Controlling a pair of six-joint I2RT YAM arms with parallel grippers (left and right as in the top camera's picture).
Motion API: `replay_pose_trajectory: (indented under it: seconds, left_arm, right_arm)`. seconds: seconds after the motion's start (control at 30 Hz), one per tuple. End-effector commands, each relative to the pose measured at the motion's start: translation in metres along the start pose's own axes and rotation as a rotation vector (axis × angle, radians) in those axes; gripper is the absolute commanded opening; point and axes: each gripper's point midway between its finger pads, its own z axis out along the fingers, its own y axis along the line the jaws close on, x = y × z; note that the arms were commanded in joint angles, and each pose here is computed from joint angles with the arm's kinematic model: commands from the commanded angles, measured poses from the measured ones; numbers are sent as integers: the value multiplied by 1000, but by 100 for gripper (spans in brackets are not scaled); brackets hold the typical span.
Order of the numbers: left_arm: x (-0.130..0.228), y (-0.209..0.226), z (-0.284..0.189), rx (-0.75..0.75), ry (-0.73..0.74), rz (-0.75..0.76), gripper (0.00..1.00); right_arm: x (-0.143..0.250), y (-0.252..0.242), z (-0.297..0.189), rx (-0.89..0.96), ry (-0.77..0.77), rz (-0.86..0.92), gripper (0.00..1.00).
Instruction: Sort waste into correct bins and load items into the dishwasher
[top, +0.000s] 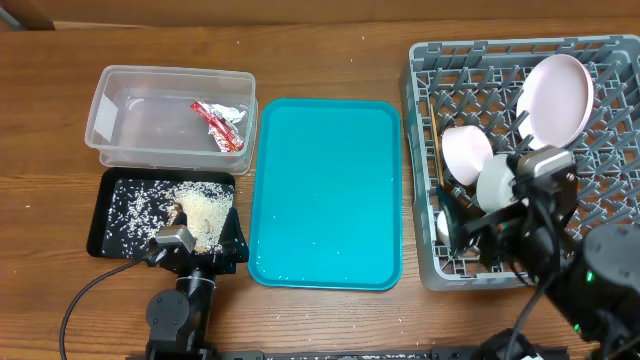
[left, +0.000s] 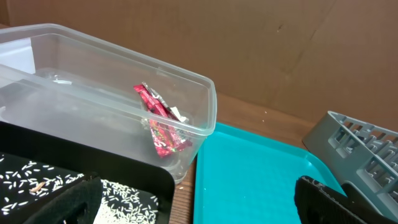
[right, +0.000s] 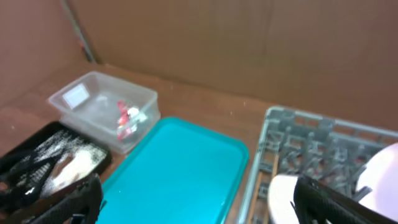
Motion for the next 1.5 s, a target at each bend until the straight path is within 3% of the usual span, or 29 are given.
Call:
replay_pose_trajectory:
  seconds: [0.0,0.47,0.7,1.13,1.47]
  left_arm:
    - [-1,-1,0,7,-7,22,100]
    - [-1,-1,0,7,-7,22,100]
    - [-1,-1,0,7,-7,22,100]
    - [-1,-1,0,7,-7,22,100]
    - [-1,-1,0,7,-7,22,100]
  right_arm:
    - [11,-2,9,-112,-4,-15,100]
    - [83,-32,3,18,-230,-31,100]
    - [127,-37,23,21,-292,-51,100]
    - [169,-49,66,25,-442,-100,100]
    - [188,-51,75,23,-358,-73,100]
